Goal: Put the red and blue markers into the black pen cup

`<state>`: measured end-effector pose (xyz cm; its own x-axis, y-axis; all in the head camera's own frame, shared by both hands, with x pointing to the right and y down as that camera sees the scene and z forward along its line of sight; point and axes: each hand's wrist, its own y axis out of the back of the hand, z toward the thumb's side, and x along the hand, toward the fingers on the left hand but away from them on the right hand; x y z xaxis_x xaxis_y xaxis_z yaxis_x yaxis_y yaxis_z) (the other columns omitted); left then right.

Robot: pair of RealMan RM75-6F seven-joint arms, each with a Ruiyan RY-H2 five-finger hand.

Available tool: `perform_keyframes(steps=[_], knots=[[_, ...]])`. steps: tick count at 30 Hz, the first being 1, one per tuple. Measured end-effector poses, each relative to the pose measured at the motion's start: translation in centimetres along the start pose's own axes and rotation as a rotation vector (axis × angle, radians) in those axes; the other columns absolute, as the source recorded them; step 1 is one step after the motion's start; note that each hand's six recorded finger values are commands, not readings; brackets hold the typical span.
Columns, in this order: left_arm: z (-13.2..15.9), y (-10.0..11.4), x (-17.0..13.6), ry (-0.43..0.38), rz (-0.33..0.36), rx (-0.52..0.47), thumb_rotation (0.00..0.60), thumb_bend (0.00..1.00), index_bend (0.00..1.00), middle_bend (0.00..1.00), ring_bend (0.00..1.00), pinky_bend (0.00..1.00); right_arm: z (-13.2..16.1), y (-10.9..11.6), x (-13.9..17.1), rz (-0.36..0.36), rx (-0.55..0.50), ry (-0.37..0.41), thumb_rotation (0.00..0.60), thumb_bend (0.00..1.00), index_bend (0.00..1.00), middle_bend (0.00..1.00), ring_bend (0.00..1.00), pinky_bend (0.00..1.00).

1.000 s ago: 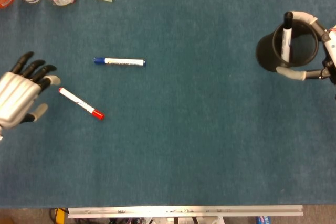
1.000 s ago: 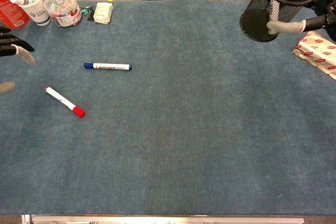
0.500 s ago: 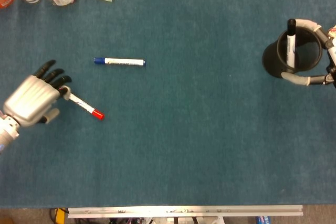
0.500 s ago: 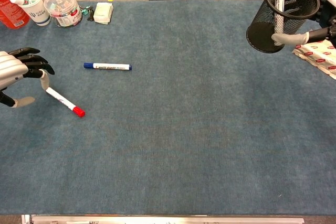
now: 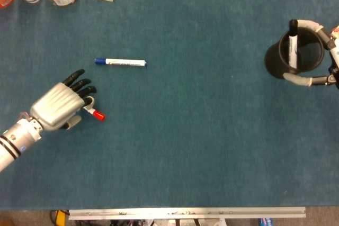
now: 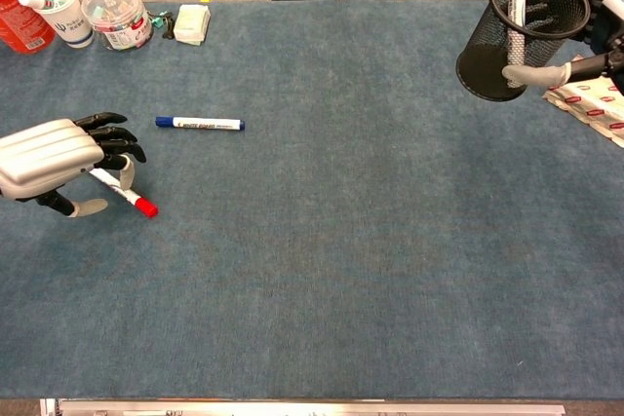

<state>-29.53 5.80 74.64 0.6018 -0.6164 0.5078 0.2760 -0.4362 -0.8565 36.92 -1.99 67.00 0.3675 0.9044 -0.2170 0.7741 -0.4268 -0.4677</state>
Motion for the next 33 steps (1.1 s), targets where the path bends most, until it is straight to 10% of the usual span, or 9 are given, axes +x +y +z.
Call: perform_keyframes(steps=[33], knots=[[1.0,-1.7,2.3,-0.023,0.01,-0.027,0.6,0.31,0.39,0.16,0.06,0.04,-0.5,0.3,0.1,-0.007,-0.003,-0.015,0.6,0.51,0.46,0.43,0.34,0.36]])
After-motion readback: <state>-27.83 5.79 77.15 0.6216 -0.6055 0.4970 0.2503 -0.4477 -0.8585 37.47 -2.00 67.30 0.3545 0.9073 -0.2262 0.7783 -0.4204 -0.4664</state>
